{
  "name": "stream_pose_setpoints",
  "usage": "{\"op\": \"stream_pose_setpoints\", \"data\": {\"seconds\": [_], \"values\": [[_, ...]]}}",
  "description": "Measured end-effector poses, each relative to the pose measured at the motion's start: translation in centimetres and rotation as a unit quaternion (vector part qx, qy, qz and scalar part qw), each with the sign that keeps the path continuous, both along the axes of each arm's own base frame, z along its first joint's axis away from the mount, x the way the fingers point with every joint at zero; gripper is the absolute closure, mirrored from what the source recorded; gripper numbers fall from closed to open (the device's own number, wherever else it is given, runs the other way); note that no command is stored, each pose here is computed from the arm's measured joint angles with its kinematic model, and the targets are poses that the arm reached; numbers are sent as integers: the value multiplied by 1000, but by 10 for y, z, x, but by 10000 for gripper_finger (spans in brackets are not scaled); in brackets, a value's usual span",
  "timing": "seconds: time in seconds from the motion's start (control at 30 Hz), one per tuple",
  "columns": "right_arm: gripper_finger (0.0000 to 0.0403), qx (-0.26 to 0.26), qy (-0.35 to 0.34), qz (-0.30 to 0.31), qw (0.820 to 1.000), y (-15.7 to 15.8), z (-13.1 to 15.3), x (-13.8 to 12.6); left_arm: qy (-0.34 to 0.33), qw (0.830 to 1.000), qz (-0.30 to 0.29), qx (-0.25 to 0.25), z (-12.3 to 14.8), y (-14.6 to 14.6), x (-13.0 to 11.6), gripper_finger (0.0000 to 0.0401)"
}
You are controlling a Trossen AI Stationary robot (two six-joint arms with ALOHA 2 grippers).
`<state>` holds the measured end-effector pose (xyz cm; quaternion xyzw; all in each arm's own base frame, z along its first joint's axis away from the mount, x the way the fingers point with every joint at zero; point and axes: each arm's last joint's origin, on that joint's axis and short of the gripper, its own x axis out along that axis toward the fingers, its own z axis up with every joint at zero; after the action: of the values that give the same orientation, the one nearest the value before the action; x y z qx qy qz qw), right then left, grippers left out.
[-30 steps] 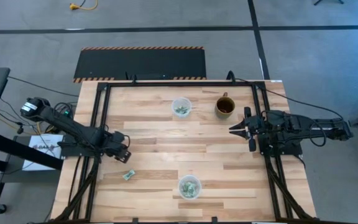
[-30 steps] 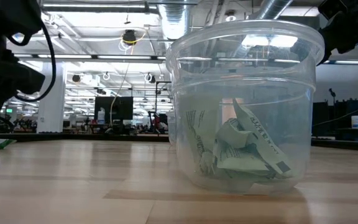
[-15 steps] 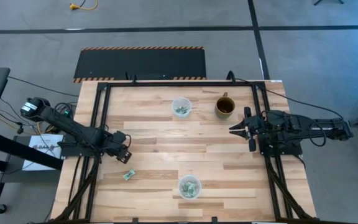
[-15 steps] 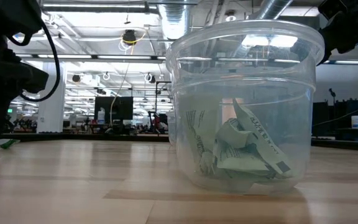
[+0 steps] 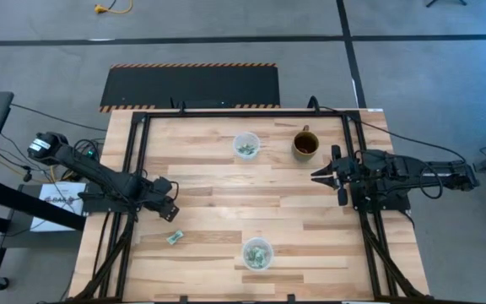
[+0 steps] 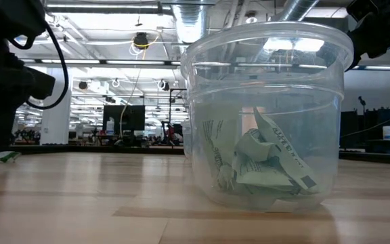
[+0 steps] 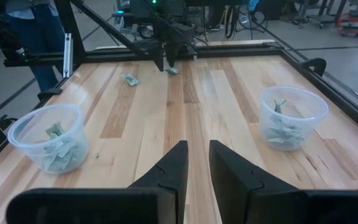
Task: Pick and place Stevia / Truvia into bins
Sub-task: Put the truvia packet into the bottom transparent container
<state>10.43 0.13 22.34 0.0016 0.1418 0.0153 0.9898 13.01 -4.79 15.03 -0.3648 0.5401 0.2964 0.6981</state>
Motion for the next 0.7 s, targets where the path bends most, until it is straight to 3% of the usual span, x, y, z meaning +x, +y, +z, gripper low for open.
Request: {"op": "stream_pose_setpoints", "data": {"seconds": [0.3, 0.47, 0.7], "values": [[344, 0, 0, 0, 1000, 0, 0, 0, 23, 999, -2, 43, -1, 4, -6, 163], [344, 0, 0, 0, 1000, 0, 0, 0, 29, 999, -27, 37, -1, 4, -6, 163], [344, 0, 0, 0, 1000, 0, 0, 0, 60, 993, -73, 67, -8, 3, -4, 163]]}}
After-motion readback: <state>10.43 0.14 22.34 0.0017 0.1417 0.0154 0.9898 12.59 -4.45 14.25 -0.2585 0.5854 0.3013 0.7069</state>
